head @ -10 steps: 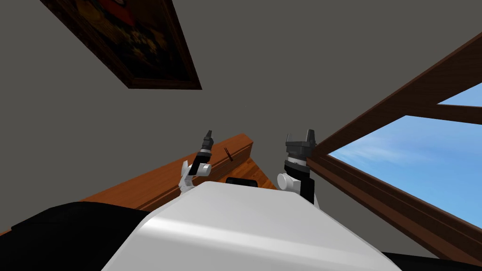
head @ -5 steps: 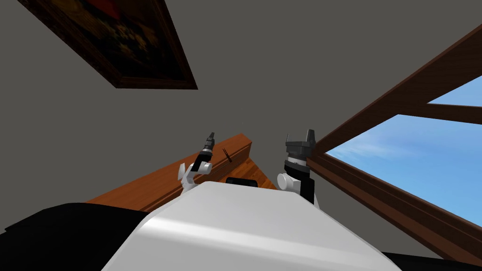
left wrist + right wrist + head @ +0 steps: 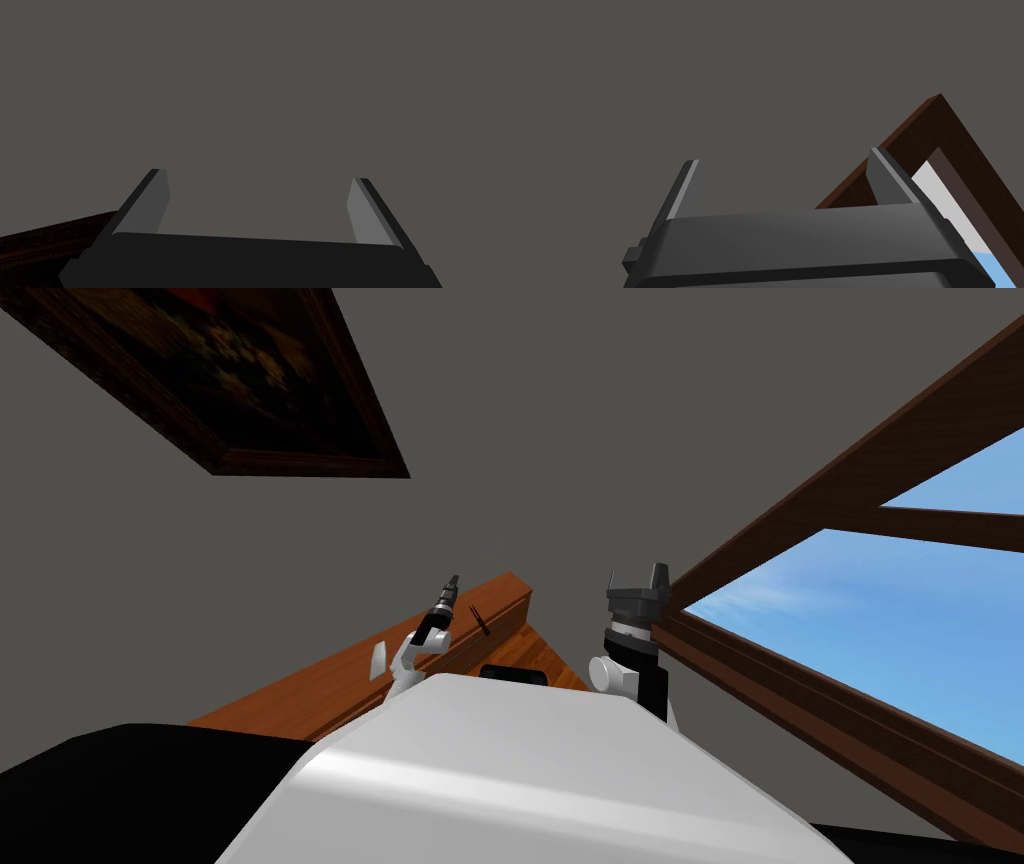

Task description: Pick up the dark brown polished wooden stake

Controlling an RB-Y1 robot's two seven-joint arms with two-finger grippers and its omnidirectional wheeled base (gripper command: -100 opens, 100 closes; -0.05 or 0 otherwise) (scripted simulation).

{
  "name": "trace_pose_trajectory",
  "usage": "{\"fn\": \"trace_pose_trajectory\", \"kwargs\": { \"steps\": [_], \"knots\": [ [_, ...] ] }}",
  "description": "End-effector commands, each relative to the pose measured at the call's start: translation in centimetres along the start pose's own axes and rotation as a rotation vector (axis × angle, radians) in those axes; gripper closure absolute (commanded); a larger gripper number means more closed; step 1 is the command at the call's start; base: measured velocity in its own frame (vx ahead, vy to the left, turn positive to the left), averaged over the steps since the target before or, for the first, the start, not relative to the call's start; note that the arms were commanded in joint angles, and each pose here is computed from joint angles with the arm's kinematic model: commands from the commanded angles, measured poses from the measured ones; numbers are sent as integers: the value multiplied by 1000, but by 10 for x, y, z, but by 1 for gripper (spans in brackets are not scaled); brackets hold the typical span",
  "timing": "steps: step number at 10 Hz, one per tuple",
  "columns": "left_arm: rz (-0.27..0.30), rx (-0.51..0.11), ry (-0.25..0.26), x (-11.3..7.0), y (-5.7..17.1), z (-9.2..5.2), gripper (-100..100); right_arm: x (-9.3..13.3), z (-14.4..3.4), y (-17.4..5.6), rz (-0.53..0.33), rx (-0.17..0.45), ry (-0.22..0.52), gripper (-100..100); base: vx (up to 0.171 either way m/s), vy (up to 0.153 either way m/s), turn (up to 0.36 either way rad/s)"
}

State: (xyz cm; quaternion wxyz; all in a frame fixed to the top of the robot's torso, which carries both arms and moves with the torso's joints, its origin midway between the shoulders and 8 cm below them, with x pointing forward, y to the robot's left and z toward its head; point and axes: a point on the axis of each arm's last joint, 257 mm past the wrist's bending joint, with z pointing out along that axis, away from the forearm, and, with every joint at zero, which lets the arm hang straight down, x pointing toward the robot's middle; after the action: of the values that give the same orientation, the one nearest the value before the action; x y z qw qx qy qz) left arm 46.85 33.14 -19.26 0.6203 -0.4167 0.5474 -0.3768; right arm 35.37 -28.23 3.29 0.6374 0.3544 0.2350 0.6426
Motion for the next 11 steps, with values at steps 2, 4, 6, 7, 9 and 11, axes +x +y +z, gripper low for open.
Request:
{"fn": "trace_pose_trajectory", "kwargs": {
  "steps": [2,4,6,7,9,11],
  "knots": [
    [31,-100,27,5,37,8,-100,0,0,0,0,0,0,0,25,5,-79],
    [51,-157,44,8,59,12,-100,0,0,0,0,0,0,0,21,5,-85],
    [71,-212,65,11,76,15,-100,0,0,0,0,0,0,0,21,5,-70],
    [71,-229,68,12,84,14,-100,0,0,0,0,0,0,0,21,5,-58],
    [90,-296,91,15,108,14,-100,0,0,0,0,0,0,0,21,7,-94],
    [108,-363,116,19,133,14,-100,0,0,0,0,0,0,0,23,8,-69]
  ]
}}
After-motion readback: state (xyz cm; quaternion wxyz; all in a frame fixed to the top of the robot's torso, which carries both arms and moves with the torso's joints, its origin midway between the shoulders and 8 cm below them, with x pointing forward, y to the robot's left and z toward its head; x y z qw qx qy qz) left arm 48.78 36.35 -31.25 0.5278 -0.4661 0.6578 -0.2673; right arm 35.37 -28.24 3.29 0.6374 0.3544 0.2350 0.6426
